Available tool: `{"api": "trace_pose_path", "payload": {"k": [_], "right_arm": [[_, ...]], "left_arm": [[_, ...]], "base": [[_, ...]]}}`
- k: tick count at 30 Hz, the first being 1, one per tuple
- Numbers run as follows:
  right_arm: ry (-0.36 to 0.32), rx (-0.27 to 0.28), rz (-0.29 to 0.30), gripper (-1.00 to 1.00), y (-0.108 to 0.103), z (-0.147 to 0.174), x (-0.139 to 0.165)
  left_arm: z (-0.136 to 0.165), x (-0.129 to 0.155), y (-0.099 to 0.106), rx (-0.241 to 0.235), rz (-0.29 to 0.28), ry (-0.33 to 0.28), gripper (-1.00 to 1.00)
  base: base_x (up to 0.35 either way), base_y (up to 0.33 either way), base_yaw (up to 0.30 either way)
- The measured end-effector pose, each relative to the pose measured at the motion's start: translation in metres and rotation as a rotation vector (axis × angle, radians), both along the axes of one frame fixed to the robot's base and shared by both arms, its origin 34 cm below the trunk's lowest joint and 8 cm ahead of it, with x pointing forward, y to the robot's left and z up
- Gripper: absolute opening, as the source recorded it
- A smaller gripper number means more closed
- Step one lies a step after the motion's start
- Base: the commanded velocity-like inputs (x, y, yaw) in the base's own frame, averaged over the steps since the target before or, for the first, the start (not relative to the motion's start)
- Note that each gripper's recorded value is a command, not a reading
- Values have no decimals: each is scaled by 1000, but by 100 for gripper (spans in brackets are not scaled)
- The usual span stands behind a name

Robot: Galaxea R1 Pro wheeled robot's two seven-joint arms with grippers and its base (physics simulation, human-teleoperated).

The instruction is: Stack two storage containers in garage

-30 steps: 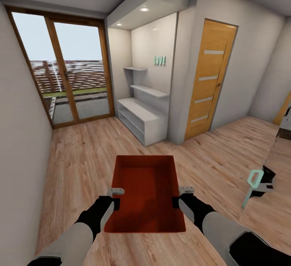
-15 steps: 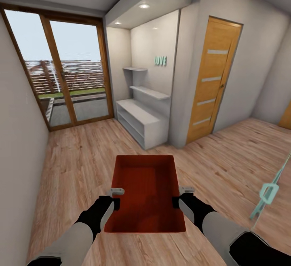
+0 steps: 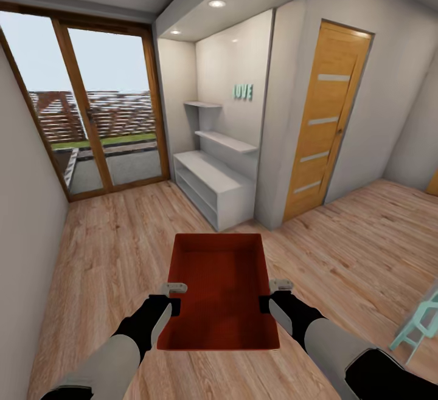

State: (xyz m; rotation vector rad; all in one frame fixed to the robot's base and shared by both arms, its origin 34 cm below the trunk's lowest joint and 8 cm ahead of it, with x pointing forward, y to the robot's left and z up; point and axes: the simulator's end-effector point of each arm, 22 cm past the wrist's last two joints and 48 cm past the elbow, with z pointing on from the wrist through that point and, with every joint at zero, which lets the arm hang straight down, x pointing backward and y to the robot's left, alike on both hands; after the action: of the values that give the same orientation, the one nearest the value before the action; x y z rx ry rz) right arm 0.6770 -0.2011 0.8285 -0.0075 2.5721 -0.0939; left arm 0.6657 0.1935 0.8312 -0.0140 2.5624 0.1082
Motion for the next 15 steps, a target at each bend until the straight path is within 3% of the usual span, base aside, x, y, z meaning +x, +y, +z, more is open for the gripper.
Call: {"api": "trace_pose_path", "payload": {"k": [10, 15], "right_arm": [[0, 0, -1, -100, 0, 0, 0], [-3, -1, -1, -100, 1, 1, 1]], "left_arm": [[0, 0, 0, -1, 1, -1, -100], [1, 1, 1, -1, 1, -3, -100]], "base": [[322, 0, -7], [322, 0, -172]]}}
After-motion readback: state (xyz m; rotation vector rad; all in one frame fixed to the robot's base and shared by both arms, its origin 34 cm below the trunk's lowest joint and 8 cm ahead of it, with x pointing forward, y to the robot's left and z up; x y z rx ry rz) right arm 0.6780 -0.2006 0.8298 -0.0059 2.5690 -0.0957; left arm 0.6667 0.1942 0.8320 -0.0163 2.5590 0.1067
